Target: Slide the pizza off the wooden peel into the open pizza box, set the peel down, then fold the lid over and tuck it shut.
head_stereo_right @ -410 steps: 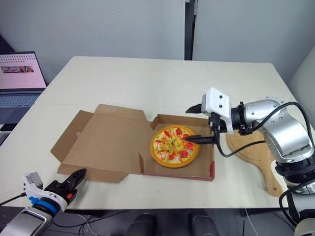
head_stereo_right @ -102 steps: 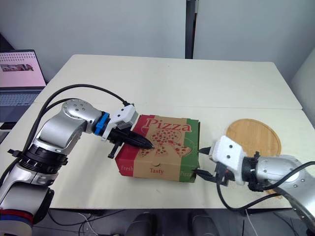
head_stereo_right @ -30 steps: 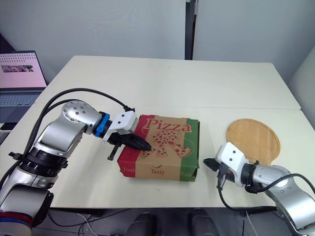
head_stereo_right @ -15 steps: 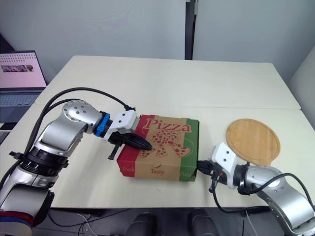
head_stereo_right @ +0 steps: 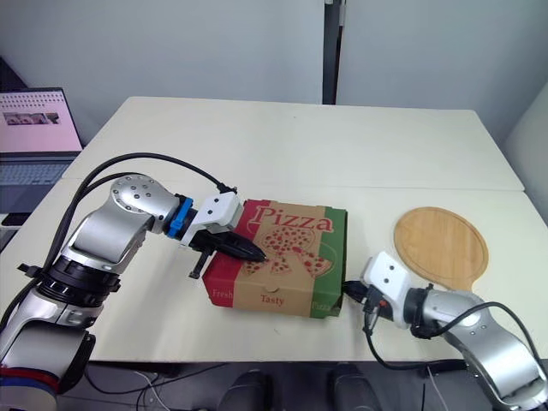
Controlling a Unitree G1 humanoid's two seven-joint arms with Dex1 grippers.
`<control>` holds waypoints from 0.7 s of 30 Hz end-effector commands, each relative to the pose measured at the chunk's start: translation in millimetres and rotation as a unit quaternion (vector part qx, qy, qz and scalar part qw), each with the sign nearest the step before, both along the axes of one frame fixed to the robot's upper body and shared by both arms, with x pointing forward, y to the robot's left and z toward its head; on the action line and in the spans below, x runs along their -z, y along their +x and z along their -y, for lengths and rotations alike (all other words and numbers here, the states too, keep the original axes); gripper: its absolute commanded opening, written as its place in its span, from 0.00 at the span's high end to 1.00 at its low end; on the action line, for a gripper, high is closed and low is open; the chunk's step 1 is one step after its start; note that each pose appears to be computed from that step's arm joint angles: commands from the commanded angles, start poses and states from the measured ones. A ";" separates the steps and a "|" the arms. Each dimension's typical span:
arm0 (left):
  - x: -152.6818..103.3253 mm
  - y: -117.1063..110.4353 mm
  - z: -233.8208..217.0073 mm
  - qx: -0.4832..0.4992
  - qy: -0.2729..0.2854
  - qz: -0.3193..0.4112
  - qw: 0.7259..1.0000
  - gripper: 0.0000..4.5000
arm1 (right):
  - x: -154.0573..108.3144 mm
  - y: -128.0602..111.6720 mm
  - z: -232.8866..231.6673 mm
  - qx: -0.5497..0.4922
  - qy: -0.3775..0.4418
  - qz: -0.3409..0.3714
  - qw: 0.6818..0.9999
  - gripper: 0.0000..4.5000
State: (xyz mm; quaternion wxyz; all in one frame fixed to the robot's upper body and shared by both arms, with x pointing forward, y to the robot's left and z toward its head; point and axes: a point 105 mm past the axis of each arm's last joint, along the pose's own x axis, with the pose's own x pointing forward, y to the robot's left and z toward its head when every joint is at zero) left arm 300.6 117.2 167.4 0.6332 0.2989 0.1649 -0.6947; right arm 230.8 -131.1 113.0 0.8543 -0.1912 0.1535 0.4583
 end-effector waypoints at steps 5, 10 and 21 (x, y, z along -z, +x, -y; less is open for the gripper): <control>-6.4 -1.1 1.1 0.008 -0.002 0.013 1.000 1.00 | -43.3 -10.4 21.7 -0.008 0.000 0.039 0.999 0.57; -7.3 -0.6 0.8 0.009 -0.003 0.012 1.000 1.00 | -54.0 -34.8 -13.4 -0.094 0.003 0.045 0.995 0.18; -12.7 -7.8 3.5 0.024 -0.013 -0.002 1.000 1.00 | -39.8 -20.2 -47.8 -0.112 -0.033 0.106 0.987 0.11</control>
